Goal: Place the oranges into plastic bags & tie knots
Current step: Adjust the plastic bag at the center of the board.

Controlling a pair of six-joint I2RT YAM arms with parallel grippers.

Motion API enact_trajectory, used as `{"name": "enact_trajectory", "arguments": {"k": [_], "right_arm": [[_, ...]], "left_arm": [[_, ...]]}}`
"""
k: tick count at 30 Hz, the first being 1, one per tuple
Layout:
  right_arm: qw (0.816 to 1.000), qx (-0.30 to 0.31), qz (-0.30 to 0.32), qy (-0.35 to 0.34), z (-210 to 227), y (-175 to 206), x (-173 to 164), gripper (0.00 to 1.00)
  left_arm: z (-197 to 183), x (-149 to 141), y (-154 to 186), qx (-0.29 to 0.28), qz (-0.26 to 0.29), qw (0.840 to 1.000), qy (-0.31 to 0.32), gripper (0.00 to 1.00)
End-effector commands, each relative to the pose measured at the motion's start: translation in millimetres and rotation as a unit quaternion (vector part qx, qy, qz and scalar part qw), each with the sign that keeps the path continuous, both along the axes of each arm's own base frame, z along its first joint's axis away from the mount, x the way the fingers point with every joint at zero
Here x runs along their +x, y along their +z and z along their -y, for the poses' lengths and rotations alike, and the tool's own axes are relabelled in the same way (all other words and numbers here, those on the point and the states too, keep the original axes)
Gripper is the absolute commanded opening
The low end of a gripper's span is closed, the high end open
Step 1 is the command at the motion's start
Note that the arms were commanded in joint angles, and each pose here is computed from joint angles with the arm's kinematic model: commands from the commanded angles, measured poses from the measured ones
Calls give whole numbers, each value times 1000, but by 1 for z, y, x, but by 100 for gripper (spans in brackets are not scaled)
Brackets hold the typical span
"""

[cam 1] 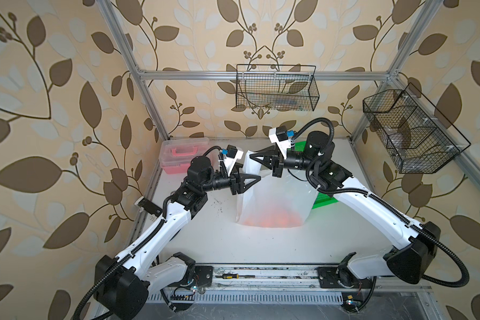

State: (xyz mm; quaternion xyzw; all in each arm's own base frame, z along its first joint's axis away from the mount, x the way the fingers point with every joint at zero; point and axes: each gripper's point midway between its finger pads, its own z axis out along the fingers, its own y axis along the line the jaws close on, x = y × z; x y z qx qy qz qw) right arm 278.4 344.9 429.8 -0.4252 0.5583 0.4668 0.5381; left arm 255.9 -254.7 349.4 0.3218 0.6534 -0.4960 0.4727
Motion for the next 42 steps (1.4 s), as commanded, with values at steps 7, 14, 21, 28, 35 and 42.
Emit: {"name": "enact_trajectory", "arguments": {"k": [7,14,21,28,35,42], "right_arm": [[1000,5,8,4,1,12,-2,0],[1000,10,7,3,2,18,-3,0],[1000,21,10,1,4,29,-5,0],[1000,24,14,-8,7,36,-3,0],[999,26,13,-13,6,40,1,0],[998,17,15,-63,32,60,2,24]], "left_arm": [[-6,-10,71,-14,112,994,4,60],[-3,-8,58,-13,96,995,-4,30],[-1,-3,35,-3,66,998,-2,16],[0,8,-17,12,5,1000,11,12],[-2,14,-59,15,-36,999,29,6],[-7,17,-61,16,-24,998,51,0]]}}
